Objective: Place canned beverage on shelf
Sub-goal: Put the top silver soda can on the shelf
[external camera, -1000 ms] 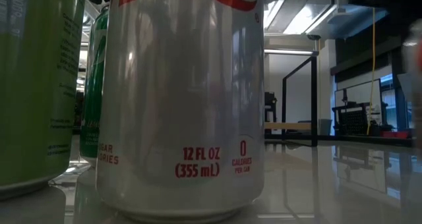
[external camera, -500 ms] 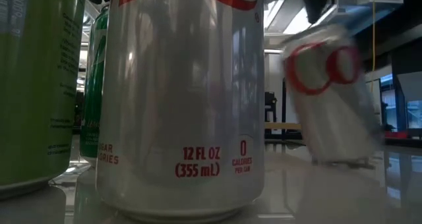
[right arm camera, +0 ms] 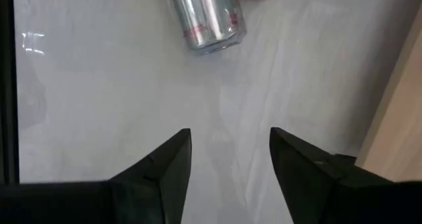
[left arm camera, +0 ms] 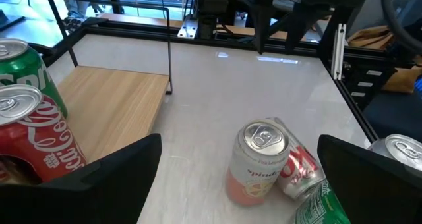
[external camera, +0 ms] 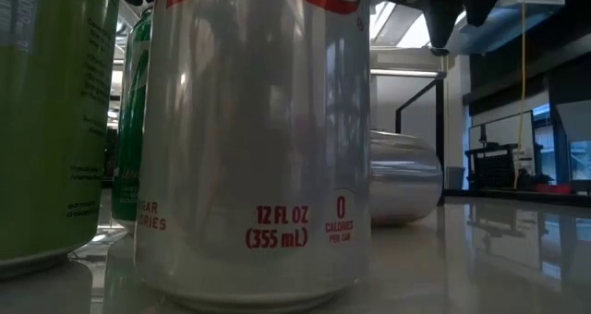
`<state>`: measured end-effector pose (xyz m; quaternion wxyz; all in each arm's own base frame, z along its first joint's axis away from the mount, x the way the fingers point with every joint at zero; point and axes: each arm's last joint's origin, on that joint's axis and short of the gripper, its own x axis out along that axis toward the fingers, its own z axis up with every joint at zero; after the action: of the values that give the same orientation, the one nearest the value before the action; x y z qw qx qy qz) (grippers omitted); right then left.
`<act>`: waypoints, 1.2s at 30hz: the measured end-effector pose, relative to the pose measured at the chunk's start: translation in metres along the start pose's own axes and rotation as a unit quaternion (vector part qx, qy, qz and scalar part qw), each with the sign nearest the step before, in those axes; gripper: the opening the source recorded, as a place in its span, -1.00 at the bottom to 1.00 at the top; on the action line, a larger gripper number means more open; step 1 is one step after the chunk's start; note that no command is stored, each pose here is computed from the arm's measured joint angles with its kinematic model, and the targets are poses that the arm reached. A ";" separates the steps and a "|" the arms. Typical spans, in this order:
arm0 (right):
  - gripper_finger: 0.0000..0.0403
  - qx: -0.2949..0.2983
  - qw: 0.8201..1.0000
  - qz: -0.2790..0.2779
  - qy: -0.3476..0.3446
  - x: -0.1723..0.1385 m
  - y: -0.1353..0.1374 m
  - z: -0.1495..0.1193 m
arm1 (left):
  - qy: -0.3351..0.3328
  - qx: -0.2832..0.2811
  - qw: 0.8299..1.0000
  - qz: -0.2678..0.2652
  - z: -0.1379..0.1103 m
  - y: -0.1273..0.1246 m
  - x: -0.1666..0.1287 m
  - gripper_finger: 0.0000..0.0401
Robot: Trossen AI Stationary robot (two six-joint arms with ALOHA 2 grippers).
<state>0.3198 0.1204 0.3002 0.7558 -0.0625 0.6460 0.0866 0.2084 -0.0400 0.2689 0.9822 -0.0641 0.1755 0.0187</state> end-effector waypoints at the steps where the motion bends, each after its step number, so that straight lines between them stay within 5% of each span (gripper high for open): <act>1: -0.02 0.000 1.000 0.001 0.001 0.001 0.000 0.000 | 0.000 0.000 1.000 0.000 0.000 0.000 0.000 0.98; 30: -0.02 0.002 0.999 0.007 -0.039 0.002 0.001 0.007 | 0.000 0.000 1.000 0.000 0.000 0.000 0.000 0.98; 36: 0.21 0.001 0.999 0.017 -0.027 0.005 0.002 0.008 | 0.000 0.000 1.000 0.000 0.000 0.000 0.000 0.98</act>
<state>0.3278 0.1238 0.2961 0.7717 -0.0490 0.6260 0.1005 0.2084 -0.0400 0.2689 0.9822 -0.0641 0.1755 0.0187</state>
